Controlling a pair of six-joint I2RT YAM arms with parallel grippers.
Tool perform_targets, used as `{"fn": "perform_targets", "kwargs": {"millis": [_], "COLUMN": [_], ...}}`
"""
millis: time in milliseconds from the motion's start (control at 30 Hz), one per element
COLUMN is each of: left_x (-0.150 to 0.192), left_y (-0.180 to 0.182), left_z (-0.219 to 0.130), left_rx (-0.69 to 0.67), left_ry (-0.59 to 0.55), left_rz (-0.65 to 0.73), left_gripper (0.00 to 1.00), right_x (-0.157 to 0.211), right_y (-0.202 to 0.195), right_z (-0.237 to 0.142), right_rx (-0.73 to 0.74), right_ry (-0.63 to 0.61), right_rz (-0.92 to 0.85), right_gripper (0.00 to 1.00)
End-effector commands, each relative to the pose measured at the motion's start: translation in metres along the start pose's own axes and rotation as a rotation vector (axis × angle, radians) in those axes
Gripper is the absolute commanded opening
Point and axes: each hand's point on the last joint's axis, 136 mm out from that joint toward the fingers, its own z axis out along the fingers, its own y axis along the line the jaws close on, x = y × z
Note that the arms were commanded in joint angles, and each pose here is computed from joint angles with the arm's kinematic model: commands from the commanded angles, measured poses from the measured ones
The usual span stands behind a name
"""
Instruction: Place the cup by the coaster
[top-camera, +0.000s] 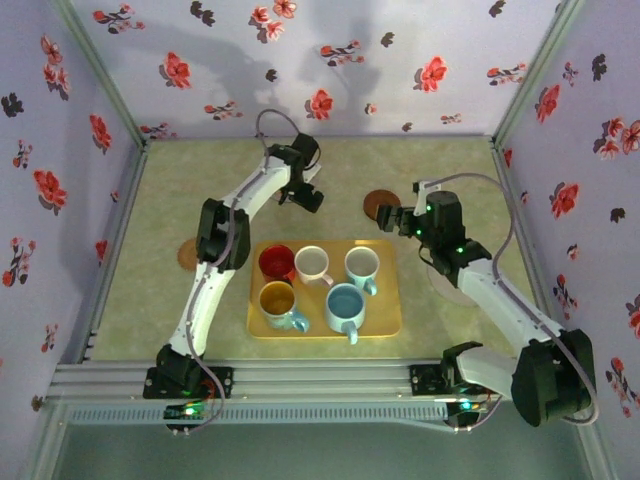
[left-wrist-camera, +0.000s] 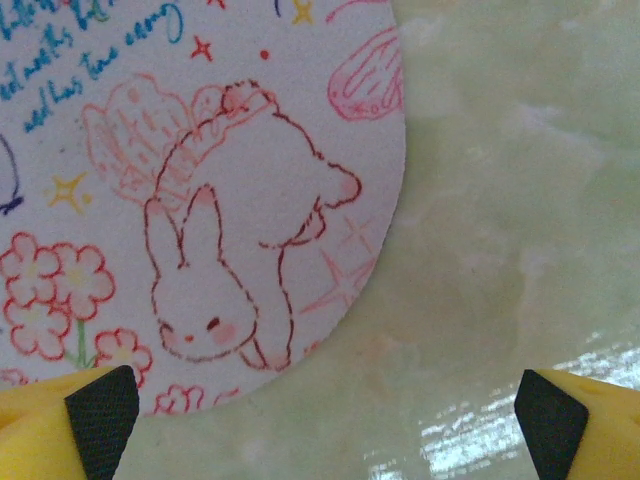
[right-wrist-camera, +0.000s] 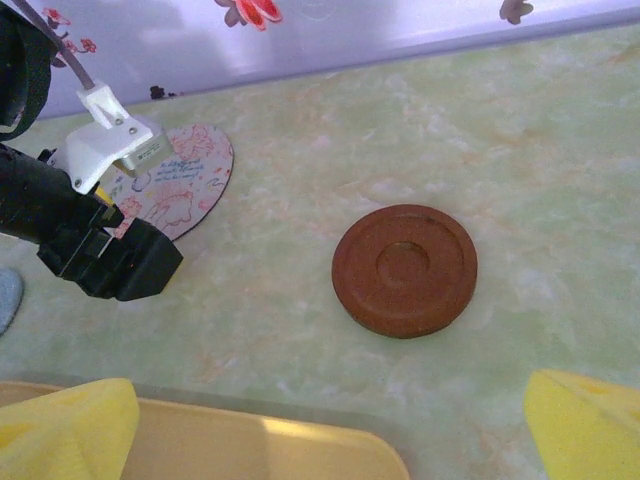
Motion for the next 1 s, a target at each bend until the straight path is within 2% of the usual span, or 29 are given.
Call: {"fn": "perform_targets", "kwargs": {"millis": [0,300,500,633,833,967], "left_x": [0.007,0.013,0.018,0.016,0.017,0.019], "left_y": [0.001,0.019,0.029,0.036,0.047,0.054], "left_z": [0.008,0.026,0.037,0.042,0.05,0.054], "left_rx": [-0.006,-0.007,0.003,0.006,0.005,0.002], "left_ry": [0.047,0.069,0.083,0.075,0.072,0.076], "left_rz": [0.032,-0.026,-0.058,-0.09,-0.128,-0.166], "left_gripper": [0.99,0.91,0.8,0.66,0.62,0.49], "right_x": [-0.014,-0.011,-0.01,-0.01,-0.018,-0.018], "right_y": [0.004,0.001,-0.001,-0.002,-0.002,-0.002], "right_z": [0.003,0.011,0.02,0.021,0.019,0.018], "right_rx": [0.001,0.018,0.029,0.033,0.042,0.045], "right_ry": [-0.028,-0.007,0.0,-0.001,-0.019,-0.016], "right_rz": [0.002,0.013,0.033,0.05,0.043,0.045], "right_gripper": [1.0,1.0,1.0,1.0,1.0,1.0]}}
